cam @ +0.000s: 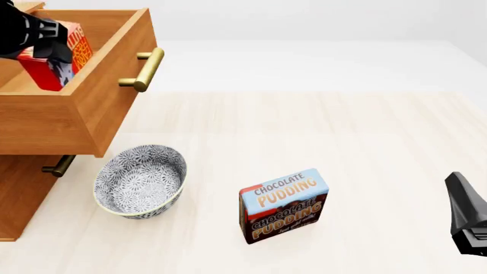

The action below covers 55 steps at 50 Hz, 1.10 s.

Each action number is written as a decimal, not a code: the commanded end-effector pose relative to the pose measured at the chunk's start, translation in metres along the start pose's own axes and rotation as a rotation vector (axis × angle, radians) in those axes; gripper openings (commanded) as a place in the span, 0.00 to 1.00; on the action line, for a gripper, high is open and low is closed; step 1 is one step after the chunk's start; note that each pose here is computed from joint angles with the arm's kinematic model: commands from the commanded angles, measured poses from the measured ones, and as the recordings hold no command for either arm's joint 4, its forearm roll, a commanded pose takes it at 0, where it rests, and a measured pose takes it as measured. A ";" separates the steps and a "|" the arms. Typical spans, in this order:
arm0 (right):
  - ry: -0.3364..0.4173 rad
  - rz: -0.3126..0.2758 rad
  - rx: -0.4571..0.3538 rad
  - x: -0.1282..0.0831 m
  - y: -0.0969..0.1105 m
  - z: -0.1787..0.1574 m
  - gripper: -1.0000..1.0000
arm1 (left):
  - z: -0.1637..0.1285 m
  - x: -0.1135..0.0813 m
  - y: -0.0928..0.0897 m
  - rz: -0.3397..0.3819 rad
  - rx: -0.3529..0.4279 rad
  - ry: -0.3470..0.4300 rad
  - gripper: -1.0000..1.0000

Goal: Put the butter at the back in the top drawer of the cabinet and close it.

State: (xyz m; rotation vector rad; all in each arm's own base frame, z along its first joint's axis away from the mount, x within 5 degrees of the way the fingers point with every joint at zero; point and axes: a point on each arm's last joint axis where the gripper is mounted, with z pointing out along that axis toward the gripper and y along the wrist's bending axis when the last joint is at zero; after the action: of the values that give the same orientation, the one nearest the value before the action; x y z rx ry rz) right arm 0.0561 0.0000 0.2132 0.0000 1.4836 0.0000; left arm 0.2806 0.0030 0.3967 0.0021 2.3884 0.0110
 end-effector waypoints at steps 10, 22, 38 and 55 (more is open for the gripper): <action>0.000 0.000 0.000 0.000 0.000 0.000 1.00 | -0.002 -0.002 0.007 0.005 -0.017 -0.027 0.00; 0.000 0.000 0.000 0.000 0.000 0.000 1.00 | 0.003 0.000 0.008 -0.006 -0.021 -0.019 0.00; 0.000 0.000 0.000 0.000 0.000 0.000 1.00 | -0.005 -0.003 0.009 -0.020 -0.023 -0.045 1.00; 0.000 0.000 0.000 0.000 0.000 0.000 1.00 | -0.031 -0.014 -0.009 0.019 0.025 -0.108 1.00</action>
State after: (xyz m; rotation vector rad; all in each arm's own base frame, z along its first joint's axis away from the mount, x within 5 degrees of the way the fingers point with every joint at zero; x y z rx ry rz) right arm 0.0561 0.0000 0.2132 0.0000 1.4836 0.0000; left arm 0.2762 0.0041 0.4121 -0.0019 2.3216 0.0142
